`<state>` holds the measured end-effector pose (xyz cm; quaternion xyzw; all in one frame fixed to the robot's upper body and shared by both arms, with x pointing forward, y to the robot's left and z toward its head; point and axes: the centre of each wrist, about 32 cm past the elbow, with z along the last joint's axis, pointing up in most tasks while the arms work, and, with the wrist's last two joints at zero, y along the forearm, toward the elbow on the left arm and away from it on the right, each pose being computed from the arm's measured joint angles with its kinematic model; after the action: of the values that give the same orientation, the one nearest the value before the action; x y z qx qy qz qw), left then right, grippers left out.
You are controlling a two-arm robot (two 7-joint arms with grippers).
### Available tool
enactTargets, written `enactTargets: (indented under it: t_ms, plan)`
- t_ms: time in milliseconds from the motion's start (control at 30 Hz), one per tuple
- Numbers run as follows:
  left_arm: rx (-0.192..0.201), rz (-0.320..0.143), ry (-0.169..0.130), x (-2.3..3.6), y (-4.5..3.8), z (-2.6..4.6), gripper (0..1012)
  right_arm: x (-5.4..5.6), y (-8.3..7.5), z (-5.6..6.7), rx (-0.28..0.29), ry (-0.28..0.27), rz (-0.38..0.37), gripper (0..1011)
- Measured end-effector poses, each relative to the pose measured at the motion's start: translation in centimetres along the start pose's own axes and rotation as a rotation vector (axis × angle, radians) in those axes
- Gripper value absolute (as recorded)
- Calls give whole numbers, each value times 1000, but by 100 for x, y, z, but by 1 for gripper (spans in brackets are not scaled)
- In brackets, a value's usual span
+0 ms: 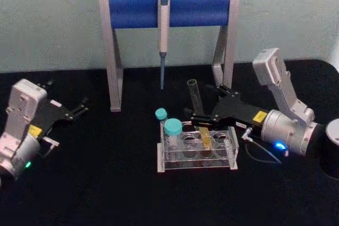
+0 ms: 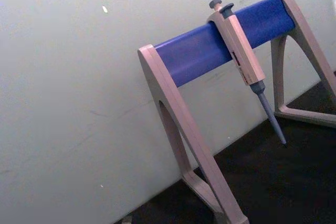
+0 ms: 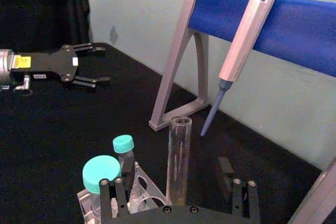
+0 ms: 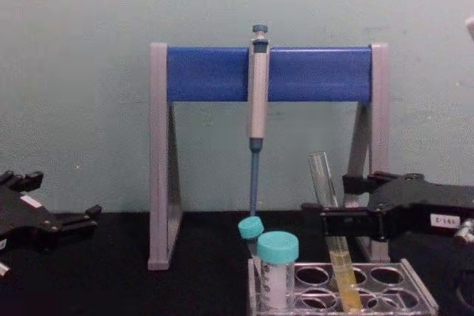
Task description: Pick up the test tube from the test tube rack, shake it, then place it back into the test tube rack.
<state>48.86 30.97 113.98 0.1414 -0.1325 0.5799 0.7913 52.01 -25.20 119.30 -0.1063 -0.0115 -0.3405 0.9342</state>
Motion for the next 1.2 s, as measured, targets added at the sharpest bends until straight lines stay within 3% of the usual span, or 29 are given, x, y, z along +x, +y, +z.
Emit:
enactTargets:
  t_ms: [1100,1200]
  plan:
    - [0,0,0,0,0,0,1001,23,23,0,-9,6,-10,1000]
    - [0,0,0,0,0,0,1001,24,22,1,-9,5,-10,960]
